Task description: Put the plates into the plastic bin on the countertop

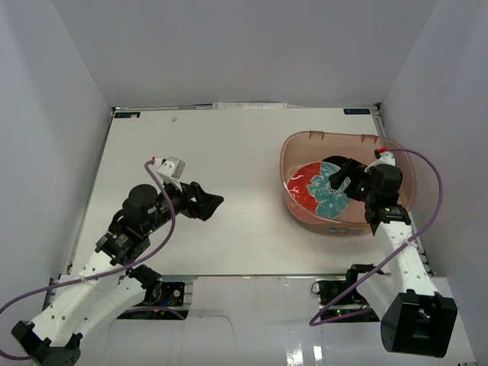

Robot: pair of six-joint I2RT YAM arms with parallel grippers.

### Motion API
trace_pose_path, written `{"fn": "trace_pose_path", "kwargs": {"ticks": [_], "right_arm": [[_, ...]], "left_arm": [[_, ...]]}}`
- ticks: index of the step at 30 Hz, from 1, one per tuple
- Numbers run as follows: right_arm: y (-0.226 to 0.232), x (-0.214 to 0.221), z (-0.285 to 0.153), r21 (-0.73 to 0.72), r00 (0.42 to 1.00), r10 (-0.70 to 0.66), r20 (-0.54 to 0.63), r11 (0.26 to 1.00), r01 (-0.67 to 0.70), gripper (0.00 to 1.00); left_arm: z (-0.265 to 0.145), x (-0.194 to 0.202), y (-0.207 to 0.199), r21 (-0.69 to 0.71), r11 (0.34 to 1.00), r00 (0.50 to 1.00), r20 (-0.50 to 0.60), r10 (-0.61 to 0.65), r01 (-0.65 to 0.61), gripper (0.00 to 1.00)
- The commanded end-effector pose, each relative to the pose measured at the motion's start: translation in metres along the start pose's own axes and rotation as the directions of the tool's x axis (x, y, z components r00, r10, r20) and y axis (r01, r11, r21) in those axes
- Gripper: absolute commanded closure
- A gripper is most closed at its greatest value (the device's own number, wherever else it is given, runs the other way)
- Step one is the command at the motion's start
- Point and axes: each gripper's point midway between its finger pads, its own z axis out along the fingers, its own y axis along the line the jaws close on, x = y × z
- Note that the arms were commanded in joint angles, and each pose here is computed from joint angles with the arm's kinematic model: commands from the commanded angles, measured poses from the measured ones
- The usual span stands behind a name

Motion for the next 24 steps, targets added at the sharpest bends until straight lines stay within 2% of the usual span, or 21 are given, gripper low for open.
{"fn": "trace_pose_path", "kwargs": {"ticks": [1,2,7,12,14,17,19,20,21,23,24], "right_arm": [[0.011,-0.036,-0.005,-0.016,0.995,-0.014,0.102,1.0,0.015,0.05],[0.013,-0.039,-0.008,-0.017,0.994,-0.015,0.11,1.0,0.017,0.1],[0.026,-0.073,-0.039,-0.012,0.977,-0.007,0.214,1.0,0.01,0.1],[0.055,-0.097,-0.086,-0.098,0.947,-0.042,0.318,0.992,0.077,0.1],[0.063,-0.094,-0.103,-0.123,0.946,-0.053,0.32,0.988,0.097,0.1],[0.081,-0.088,-0.151,-0.2,0.917,-0.055,0.396,0.969,0.145,0.1],[0.093,-0.083,-0.172,-0.259,0.9,-0.037,0.435,0.952,0.165,0.1],[0.099,-0.082,-0.192,-0.288,0.869,-0.029,0.494,0.938,0.195,0.1],[0.1,-0.078,-0.196,-0.302,0.861,-0.022,0.507,0.932,0.201,0.1],[0.104,-0.074,-0.211,-0.322,0.834,-0.008,0.551,0.92,0.222,0.1],[0.103,-0.069,-0.209,-0.326,0.841,-0.012,0.54,0.919,0.223,0.1]], "left_arm": [[0.0,-0.002,-0.004,0.024,0.999,1.0,0.012,0.021,-0.021,0.02],[0.0,-0.001,-0.003,0.023,1.0,1.0,0.01,0.021,-0.021,0.02],[0.001,-0.003,-0.003,0.022,1.0,1.0,0.012,0.019,-0.019,0.02],[-0.006,-0.01,-0.004,0.023,0.999,0.998,0.051,0.024,-0.025,0.02],[-0.011,-0.016,-0.007,0.027,0.999,0.997,0.08,0.019,-0.022,0.02],[-0.037,-0.039,-0.014,0.043,0.999,0.974,0.227,0.01,-0.021,0.02],[-0.061,-0.055,-0.016,0.046,0.999,0.939,0.344,-0.002,-0.015,0.02],[-0.068,-0.06,-0.016,0.047,0.999,0.928,0.372,-0.005,-0.013,0.02],[-0.08,-0.066,-0.019,0.056,0.998,0.912,0.411,-0.006,-0.019,0.02],[-0.086,-0.065,-0.019,0.055,0.998,0.909,0.417,-0.008,-0.017,0.02],[-0.089,-0.065,-0.02,0.055,0.998,0.908,0.419,-0.009,-0.015,0.02]]}}
